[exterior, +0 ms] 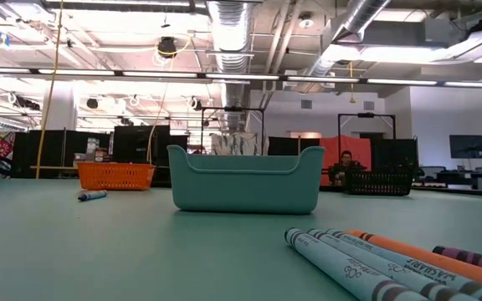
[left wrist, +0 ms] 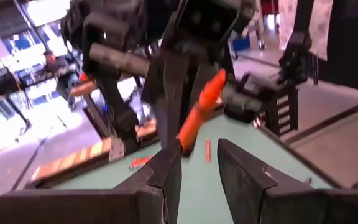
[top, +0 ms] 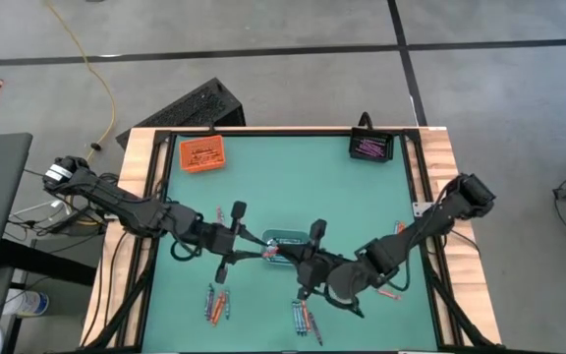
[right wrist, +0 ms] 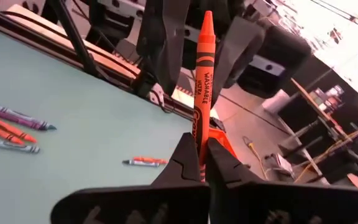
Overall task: Sort crayons
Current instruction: Put the orange crayon into the orange bin
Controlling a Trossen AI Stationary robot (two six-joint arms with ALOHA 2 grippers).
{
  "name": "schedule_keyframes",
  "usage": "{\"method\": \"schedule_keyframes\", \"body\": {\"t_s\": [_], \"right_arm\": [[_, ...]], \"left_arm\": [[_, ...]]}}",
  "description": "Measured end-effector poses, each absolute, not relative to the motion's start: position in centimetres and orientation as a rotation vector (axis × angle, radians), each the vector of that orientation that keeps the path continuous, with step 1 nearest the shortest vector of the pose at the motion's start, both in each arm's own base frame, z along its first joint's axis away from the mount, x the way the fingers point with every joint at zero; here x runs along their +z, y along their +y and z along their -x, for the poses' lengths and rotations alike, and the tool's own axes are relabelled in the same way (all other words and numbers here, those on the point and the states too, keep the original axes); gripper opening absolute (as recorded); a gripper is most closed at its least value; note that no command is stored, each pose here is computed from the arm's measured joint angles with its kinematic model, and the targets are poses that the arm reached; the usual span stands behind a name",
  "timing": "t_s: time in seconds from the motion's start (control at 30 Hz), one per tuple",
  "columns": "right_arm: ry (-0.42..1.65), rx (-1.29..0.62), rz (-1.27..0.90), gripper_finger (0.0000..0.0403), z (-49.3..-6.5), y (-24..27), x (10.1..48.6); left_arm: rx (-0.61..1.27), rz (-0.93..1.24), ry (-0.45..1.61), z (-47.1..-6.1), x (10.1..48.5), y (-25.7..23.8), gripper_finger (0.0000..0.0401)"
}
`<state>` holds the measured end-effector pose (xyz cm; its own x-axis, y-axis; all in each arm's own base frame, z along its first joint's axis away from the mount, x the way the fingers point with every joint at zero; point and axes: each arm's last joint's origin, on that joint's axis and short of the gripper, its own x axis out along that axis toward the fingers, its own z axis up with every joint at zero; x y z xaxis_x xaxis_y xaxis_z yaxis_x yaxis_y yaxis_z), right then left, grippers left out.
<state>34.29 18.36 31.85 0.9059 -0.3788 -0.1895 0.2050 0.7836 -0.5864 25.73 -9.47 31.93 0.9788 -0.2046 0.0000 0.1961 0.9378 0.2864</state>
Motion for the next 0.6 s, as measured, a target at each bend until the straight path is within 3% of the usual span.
{"method": "schedule_keyframes", "body": {"t_s": [0.47,0.6], "right_arm": [[0.213,-0.266,0.583,0.0,-35.7,16.9,33.0],[0.201,-0.248,0.581,0.0,-35.8,16.7,33.1]], "left_arm": [[-0.176,-0.344,-0.133,-25.8,32.8,-9.5,0.0092],[-0.156,-0.39,-0.135,-26.2,32.4,-9.8,0.0066]]}}
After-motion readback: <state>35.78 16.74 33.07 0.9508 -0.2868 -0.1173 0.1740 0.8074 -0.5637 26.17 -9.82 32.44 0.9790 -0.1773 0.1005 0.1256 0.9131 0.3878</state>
